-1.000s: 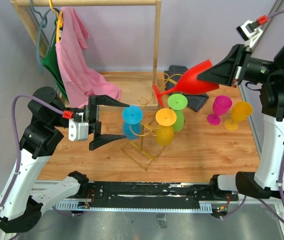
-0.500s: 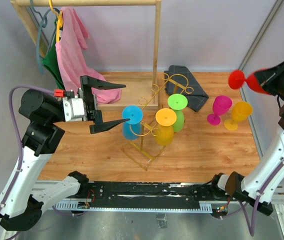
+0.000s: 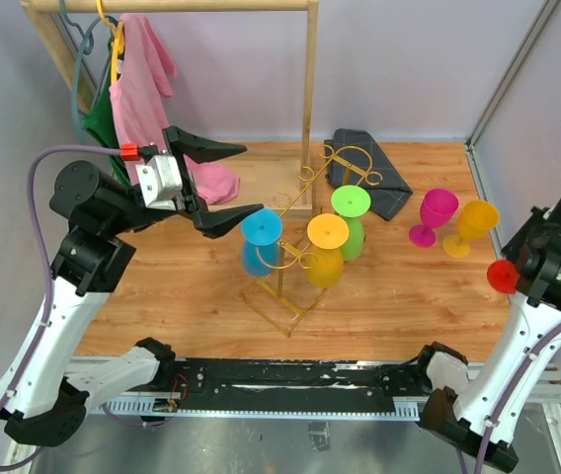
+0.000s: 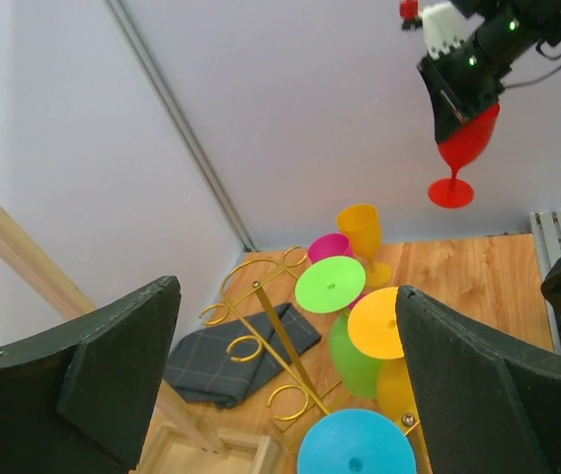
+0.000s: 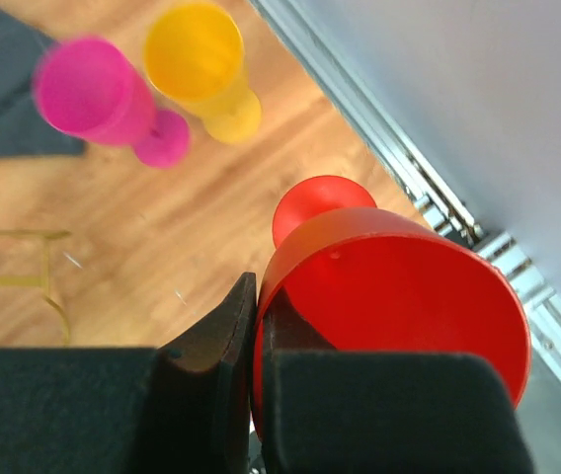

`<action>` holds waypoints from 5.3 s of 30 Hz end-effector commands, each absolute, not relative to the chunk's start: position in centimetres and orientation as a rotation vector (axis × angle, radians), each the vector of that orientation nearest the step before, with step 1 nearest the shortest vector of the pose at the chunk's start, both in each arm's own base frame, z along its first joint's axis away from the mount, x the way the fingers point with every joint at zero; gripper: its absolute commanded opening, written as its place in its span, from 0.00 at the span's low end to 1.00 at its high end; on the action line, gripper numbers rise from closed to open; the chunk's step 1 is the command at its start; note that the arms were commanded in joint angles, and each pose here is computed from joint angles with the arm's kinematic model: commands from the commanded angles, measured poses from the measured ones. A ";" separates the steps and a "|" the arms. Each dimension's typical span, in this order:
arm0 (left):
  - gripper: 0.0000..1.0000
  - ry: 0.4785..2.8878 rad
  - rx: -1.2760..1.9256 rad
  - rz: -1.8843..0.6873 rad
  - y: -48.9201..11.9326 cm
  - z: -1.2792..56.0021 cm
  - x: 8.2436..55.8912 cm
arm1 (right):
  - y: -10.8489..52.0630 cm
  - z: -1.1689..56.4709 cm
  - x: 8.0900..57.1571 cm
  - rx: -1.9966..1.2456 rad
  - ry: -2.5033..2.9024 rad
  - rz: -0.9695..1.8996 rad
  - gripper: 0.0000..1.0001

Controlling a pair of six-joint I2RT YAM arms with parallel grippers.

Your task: Take the wine glass off the wine glass rack

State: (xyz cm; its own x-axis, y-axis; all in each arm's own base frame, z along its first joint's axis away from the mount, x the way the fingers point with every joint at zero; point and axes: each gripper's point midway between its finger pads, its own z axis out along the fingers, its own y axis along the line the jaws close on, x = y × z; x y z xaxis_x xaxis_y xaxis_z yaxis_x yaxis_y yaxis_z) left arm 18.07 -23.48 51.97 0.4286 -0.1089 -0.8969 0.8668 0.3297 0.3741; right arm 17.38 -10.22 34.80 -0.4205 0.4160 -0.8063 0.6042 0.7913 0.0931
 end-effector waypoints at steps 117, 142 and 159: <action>0.79 2.111 0.006 -1.696 -19.3 38.2 22.3 | 10.3 42.6 21.2 0.052 1.853 0.846 0.98; 0.56 2.245 -0.055 -1.764 -19.8 35.3 20.6 | 10.3 42.0 21.6 0.053 1.868 0.831 0.99; 0.44 2.252 -0.014 -1.768 -20.5 35.8 20.8 | 10.4 41.5 21.8 0.052 1.874 0.832 0.99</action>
State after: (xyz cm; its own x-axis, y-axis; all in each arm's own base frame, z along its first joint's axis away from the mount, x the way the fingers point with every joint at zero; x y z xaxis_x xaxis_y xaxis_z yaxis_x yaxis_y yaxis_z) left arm 21.33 -20.22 34.65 -0.9587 -0.2047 -0.1973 0.1385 0.2698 -0.9529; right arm 21.88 10.20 41.24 -0.4780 0.4044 -0.7798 -0.3035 0.7570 0.5786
